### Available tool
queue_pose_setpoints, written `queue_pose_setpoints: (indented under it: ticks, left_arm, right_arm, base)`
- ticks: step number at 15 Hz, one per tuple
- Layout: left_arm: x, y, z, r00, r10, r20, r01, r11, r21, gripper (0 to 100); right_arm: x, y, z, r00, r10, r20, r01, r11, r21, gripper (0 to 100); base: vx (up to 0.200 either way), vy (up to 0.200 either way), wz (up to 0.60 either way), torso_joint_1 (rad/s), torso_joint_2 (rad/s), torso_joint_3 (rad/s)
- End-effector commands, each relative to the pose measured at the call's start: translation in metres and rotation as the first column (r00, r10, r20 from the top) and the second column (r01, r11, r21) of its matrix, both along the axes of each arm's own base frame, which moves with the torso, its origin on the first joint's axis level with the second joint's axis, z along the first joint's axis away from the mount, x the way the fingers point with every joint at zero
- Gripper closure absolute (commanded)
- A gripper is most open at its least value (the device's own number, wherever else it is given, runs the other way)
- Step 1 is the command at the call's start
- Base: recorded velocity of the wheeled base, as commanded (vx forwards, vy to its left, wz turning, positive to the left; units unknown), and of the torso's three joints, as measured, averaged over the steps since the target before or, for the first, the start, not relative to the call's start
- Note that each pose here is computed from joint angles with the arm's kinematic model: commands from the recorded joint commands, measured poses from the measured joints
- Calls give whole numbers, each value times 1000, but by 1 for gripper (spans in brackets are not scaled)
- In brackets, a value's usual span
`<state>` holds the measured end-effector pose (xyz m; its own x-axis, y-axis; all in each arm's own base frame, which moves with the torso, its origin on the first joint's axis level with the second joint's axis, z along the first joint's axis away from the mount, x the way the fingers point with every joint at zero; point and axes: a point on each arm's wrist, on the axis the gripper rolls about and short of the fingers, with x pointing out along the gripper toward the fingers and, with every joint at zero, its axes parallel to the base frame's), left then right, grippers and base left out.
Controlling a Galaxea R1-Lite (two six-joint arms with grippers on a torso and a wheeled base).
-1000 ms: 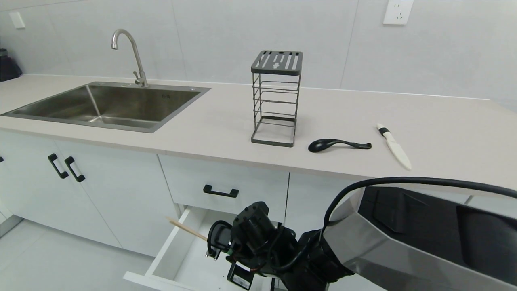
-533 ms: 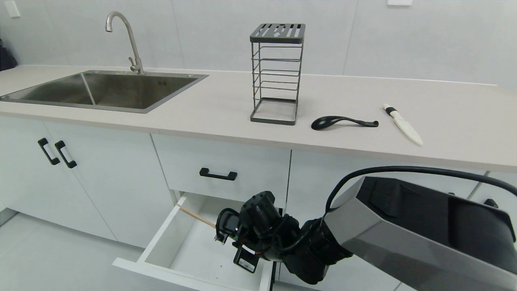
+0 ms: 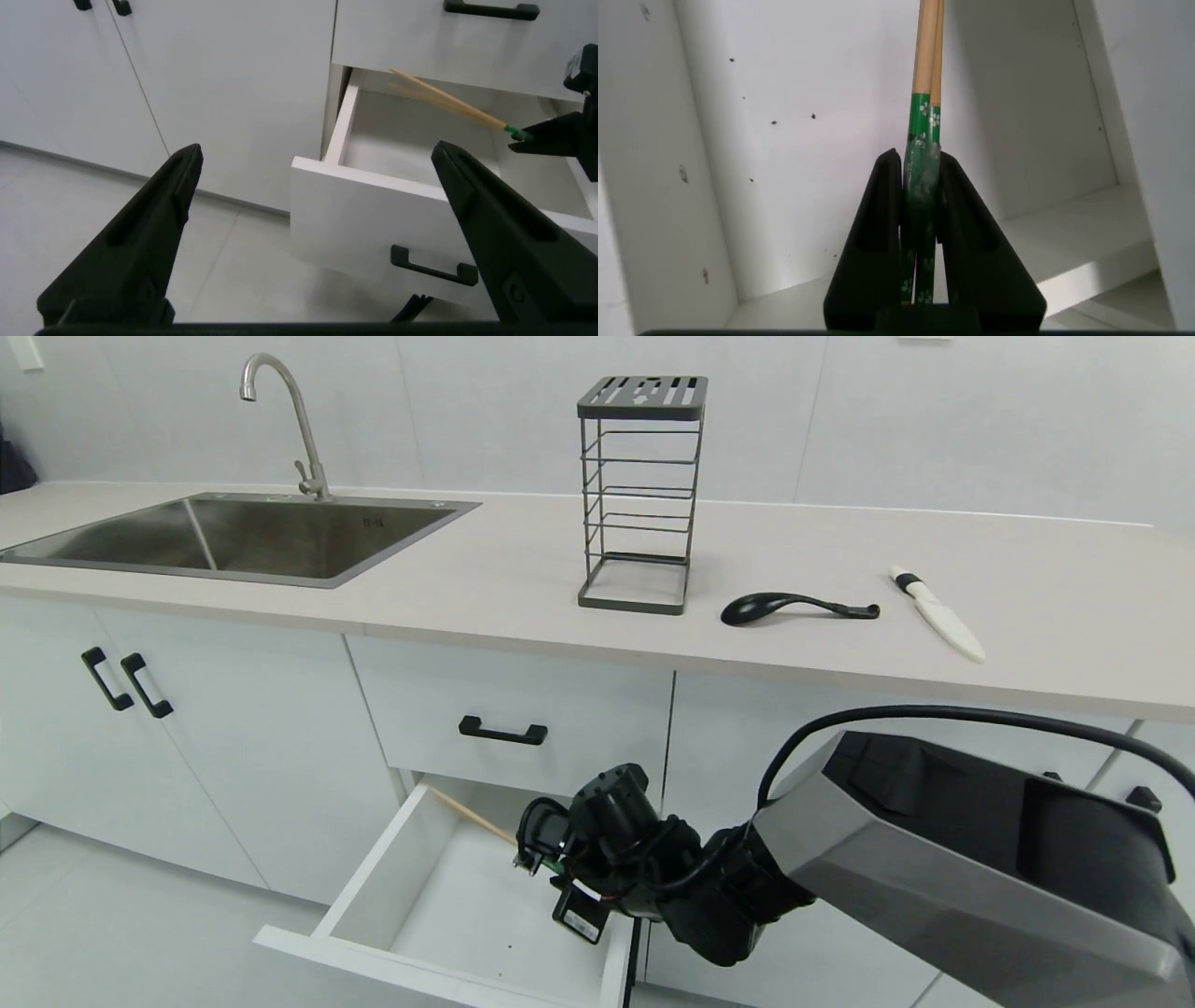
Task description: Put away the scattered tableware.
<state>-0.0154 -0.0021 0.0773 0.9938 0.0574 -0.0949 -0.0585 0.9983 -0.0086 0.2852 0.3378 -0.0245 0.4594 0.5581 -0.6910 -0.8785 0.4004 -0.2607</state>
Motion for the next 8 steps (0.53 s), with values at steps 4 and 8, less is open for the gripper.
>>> queue_pose_setpoints:
  ticks: [4,8]
  left_arm:
    - [0,0,0,1000,0,-1,0,1000,-1,0]
    - [0,0,0,1000,0,-1,0,1000,-1,0]
  right_arm:
    - [6,3,-24,999,-28,-37,28,1000,-11,100]
    - [12,12,-32,999,-21,-47,22,1000,15,100]
  base:
    - [0,0,0,0,0,0]
    - [0,0,0,0,0,0]
